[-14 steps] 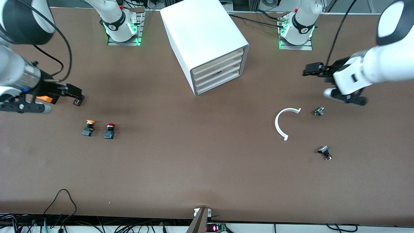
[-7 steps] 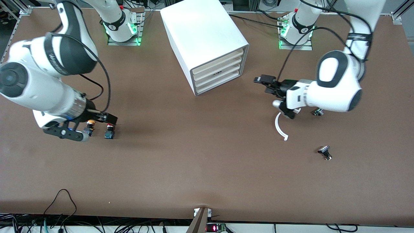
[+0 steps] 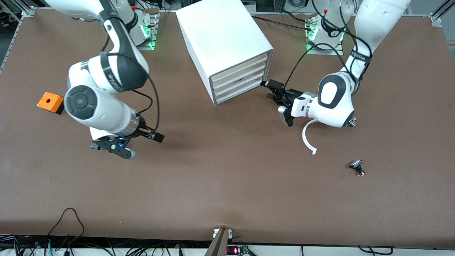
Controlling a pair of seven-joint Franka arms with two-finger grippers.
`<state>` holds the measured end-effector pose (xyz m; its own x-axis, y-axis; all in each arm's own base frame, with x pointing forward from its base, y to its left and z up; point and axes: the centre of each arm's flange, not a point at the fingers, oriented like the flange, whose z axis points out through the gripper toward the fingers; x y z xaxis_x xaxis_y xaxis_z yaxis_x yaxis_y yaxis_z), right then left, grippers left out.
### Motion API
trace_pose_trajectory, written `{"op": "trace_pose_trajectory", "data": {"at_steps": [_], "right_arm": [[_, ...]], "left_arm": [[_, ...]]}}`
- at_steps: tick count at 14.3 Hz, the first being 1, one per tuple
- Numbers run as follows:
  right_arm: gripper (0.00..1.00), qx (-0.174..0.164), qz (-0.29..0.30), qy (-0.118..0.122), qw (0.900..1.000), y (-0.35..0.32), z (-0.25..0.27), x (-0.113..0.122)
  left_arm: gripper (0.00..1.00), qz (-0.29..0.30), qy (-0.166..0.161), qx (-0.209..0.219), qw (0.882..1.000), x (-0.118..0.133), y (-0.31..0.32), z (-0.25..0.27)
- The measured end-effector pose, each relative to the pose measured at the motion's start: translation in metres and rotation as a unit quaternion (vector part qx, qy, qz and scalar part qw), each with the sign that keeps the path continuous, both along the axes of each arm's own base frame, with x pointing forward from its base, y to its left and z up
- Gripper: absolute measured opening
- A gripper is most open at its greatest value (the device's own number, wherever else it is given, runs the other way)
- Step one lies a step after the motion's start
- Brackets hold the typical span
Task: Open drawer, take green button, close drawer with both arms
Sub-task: 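Reach the left gripper to the drawer front while the right gripper approaches, then pull the cabinet drawer open with the left gripper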
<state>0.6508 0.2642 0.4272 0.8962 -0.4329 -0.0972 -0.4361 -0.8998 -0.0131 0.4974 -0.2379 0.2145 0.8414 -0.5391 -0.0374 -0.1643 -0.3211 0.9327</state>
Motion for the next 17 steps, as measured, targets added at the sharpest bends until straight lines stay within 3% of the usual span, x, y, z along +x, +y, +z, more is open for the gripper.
{"op": "trace_pose_trajectory", "data": {"at_steps": [1,3,5,13,16,17], "right_arm": [[1.00,0.002,-0.001,-0.005,1.000,0.013,0.001,-0.003],[1.00,0.006,-0.014,-0.015,1.000,0.044,0.003,-0.011],[1.00,0.006,-0.031,-0.016,0.999,0.078,-0.002,-0.023],[1.00,0.023,-0.108,-0.007,0.994,0.136,-0.030,-0.041],[1.00,0.045,-0.134,0.001,0.990,0.147,-0.029,-0.041],[1.00,0.050,-0.137,-0.003,0.989,0.152,-0.027,-0.040]], "left_arm": [[0.85,0.002,0.001,-0.018,1.000,-0.003,-0.001,-0.016],[0.82,0.005,0.005,-0.045,0.999,-0.012,-0.007,-0.036],[0.72,-0.004,0.002,-0.066,0.998,-0.025,-0.016,-0.047],[0.63,-0.021,0.002,-0.122,0.992,-0.069,-0.036,-0.094],[0.30,-0.029,0.004,-0.130,0.991,-0.079,-0.044,-0.104],[0.28,-0.030,0.005,-0.131,0.991,-0.082,-0.045,-0.107]]}}
